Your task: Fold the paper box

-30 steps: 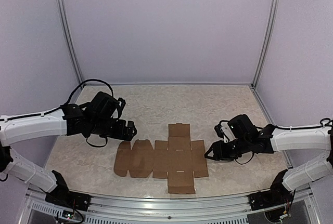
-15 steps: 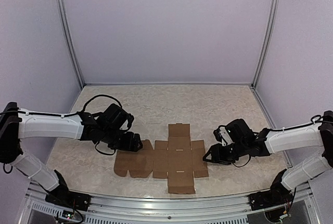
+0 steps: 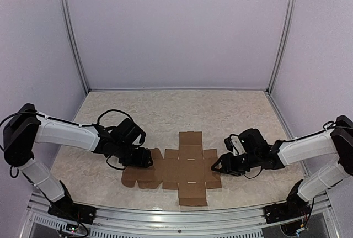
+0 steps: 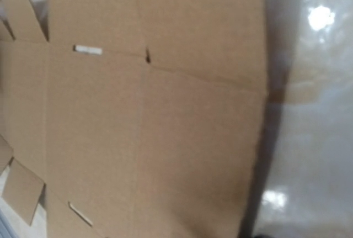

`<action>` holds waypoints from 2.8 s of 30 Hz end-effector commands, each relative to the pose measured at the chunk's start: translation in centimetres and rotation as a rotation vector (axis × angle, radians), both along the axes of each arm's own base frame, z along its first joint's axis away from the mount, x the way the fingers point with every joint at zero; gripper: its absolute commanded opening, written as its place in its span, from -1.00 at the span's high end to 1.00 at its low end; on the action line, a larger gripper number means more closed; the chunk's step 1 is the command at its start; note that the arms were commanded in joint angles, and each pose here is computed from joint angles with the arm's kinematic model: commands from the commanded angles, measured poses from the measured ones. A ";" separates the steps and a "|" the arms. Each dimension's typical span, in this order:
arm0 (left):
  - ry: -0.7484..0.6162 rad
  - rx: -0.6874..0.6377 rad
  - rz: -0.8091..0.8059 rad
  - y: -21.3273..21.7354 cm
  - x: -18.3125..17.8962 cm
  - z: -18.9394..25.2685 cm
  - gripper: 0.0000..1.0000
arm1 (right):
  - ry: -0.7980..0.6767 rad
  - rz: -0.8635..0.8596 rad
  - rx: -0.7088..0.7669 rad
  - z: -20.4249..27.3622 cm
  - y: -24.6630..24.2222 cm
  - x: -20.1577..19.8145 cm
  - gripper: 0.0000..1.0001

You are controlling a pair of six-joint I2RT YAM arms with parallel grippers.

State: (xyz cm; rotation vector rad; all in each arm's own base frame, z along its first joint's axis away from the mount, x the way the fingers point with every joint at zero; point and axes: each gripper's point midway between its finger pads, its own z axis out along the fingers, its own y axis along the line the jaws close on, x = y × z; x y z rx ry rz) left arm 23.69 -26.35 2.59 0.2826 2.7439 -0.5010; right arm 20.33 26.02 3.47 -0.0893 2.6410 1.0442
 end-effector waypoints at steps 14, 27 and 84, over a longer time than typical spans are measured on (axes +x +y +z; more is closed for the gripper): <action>0.053 0.039 -0.022 0.0 -1.3 -2.9 -0.37 | -0.110 0.013 0.201 4.4 1.0 -0.2 0.04; 0.048 0.031 -0.037 -0.5 -1.3 -2.6 -0.36 | -0.085 0.001 0.137 3.3 0.5 -0.1 0.30; -0.556 -0.042 -0.116 2.6 1.3 25.0 -0.89 | -0.465 0.656 -0.489 13.5 3.9 6.5 1.00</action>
